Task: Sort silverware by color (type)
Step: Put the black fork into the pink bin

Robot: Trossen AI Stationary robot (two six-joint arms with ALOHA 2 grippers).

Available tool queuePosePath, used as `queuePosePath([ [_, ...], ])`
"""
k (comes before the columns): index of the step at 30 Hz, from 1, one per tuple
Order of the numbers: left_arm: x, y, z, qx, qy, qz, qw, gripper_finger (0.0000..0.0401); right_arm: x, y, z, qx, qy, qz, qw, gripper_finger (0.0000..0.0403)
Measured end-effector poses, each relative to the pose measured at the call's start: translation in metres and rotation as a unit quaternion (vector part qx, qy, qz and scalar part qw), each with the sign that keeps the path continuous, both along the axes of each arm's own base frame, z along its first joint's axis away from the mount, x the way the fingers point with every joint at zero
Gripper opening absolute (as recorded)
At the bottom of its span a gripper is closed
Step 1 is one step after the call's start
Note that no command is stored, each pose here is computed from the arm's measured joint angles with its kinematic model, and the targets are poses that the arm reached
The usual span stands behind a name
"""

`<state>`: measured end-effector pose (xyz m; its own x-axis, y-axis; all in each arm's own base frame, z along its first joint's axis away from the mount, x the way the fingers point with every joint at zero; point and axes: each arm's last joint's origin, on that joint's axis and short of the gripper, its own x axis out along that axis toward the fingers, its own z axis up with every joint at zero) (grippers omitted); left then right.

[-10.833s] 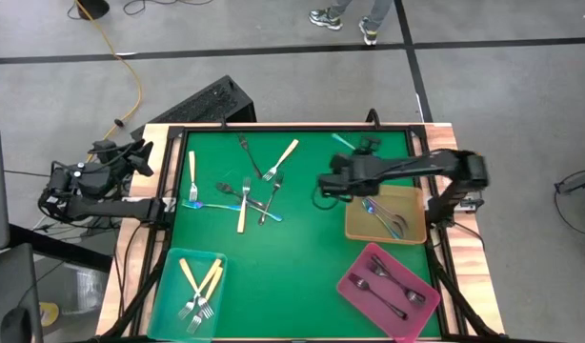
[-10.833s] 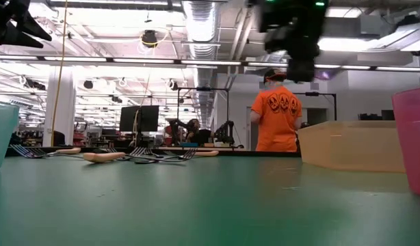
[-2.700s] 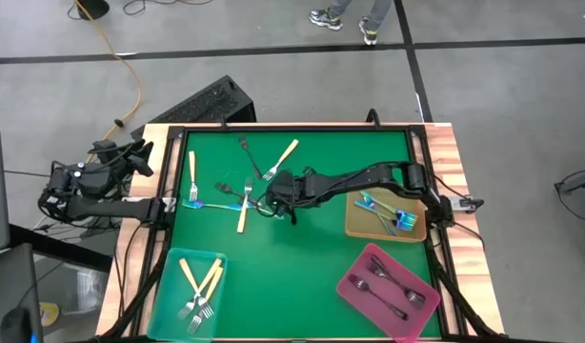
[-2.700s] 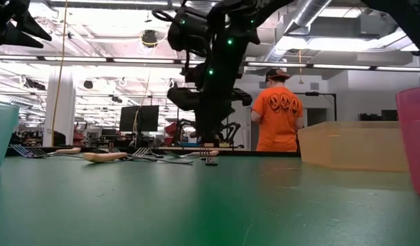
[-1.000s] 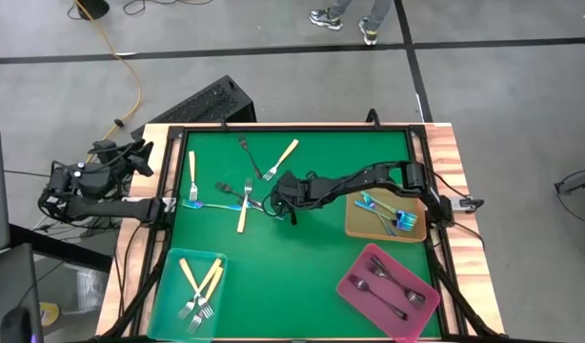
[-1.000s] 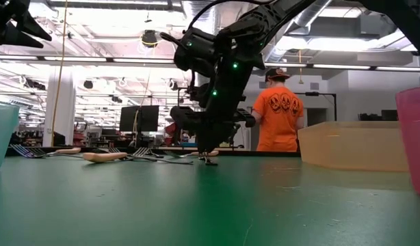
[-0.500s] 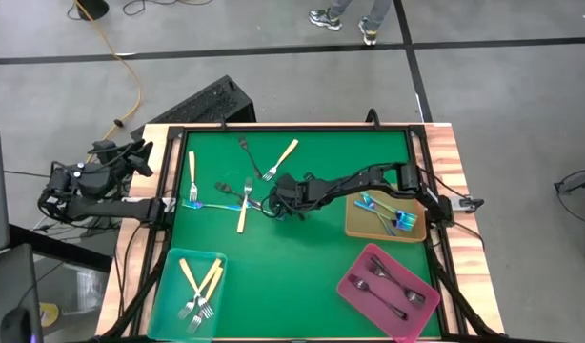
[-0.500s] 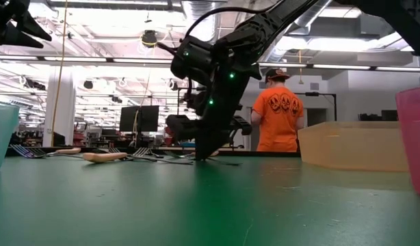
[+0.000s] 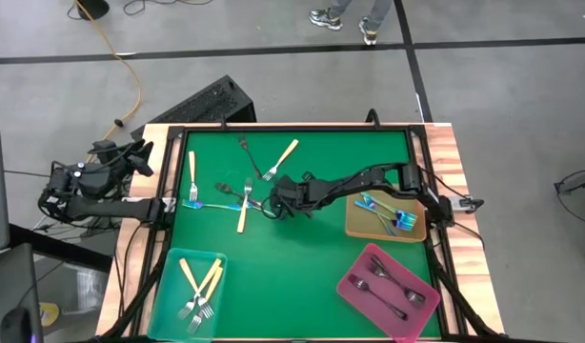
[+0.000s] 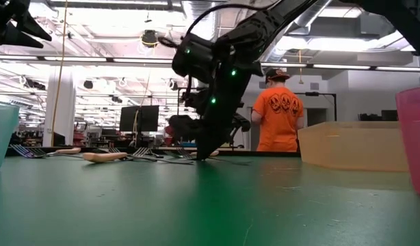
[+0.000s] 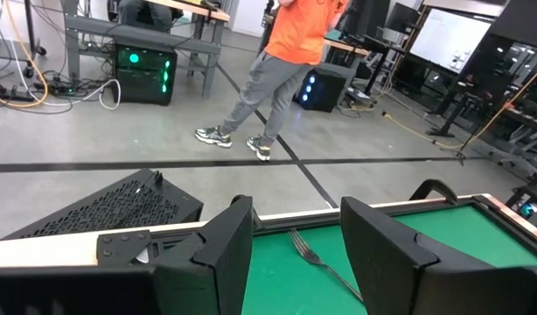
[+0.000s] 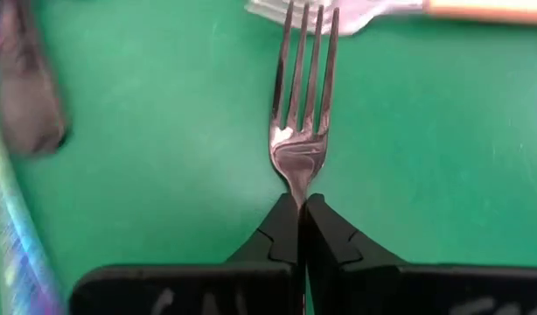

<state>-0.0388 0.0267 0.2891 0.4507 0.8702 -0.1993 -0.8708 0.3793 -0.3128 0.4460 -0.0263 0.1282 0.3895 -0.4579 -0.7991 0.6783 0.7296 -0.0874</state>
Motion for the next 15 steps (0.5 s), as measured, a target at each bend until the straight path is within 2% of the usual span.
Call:
queuePosePath([
  [5, 0.0, 0.0, 0.0, 0.0, 0.0, 0.0, 1.0, 0.0158, -0.004, 0.003, 0.027, -0.003, -0.007, 0.038, 0.999, 0.0024],
  [11, 0.0, 0.0, 0.0, 0.0, 0.0, 0.001, 1.0, 0.0158, -0.013, 0.002, 0.075, -0.028, -0.041, 0.072, 0.996, 0.0024],
  [15, 0.0, 0.0, 0.0, 0.0, 0.0, 0.001, 1.0, 0.0158, -0.027, 0.007, 0.115, -0.045, -0.066, 0.096, 0.992, 0.0024],
])
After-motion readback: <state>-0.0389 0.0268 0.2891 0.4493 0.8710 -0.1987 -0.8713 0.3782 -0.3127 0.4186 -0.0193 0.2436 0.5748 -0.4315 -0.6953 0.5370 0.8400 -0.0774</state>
